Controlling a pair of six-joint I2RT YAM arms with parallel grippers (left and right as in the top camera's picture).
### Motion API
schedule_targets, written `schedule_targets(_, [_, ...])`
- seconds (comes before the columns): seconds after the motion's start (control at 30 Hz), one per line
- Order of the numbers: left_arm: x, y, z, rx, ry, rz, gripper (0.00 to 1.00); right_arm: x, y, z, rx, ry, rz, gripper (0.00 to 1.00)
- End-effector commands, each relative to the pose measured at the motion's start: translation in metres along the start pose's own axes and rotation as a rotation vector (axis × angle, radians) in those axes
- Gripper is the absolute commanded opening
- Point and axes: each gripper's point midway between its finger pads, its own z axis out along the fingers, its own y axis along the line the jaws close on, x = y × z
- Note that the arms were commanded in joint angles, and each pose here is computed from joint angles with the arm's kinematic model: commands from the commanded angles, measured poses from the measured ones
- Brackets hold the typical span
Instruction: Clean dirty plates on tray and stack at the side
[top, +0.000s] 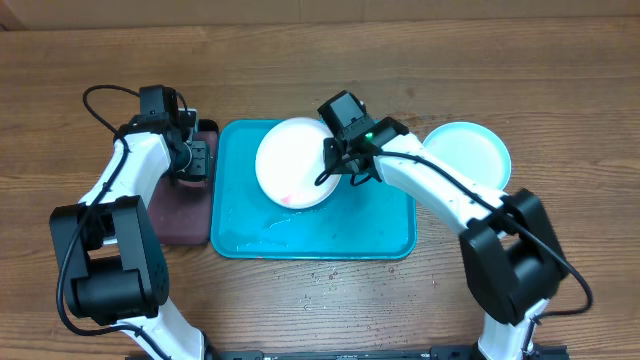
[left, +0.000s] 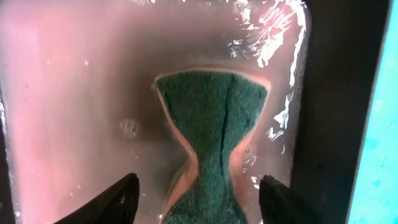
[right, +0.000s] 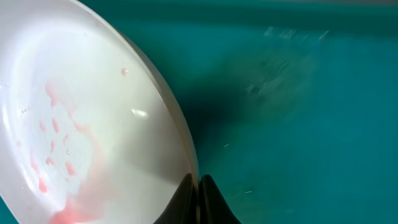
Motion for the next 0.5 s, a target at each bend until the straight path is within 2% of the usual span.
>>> schedule_targets(0.0, [0.012, 0.002, 0.006, -0.012, 0.037, -0.047, 0.65, -0.044, -0.016, -0.045, 0.118, -0.192, -0.086, 0.04])
schedule_targets(0.2, [0.028, -0.005, 0.013, 0.018, 0.075, -0.045, 0.63, -0.054, -0.021, -0.068, 0.243, -0.292, -0.143, 0.04])
schedule_targets(0.37, [0.038, -0.006, 0.017, 0.018, 0.099, -0.043, 0.56, -0.06, -0.025, -0.083, 0.377, -0.375, -0.164, 0.04])
schedule_targets(0.4, [0.038, -0.006, 0.018, 0.017, 0.1, -0.043, 0.51, -0.06, -0.025, -0.086, 0.4, -0.391, -0.169, 0.04])
schedule_targets(0.43, [0.038, -0.006, 0.018, 0.015, 0.1, -0.044, 0.39, -0.061, -0.026, -0.089, 0.419, -0.405, -0.171, 0.04])
schedule_targets(0.47, [0.037, -0.005, 0.018, 0.015, 0.097, -0.044, 0.32, -0.062, -0.026, -0.092, 0.439, -0.421, -0.174, 0.04])
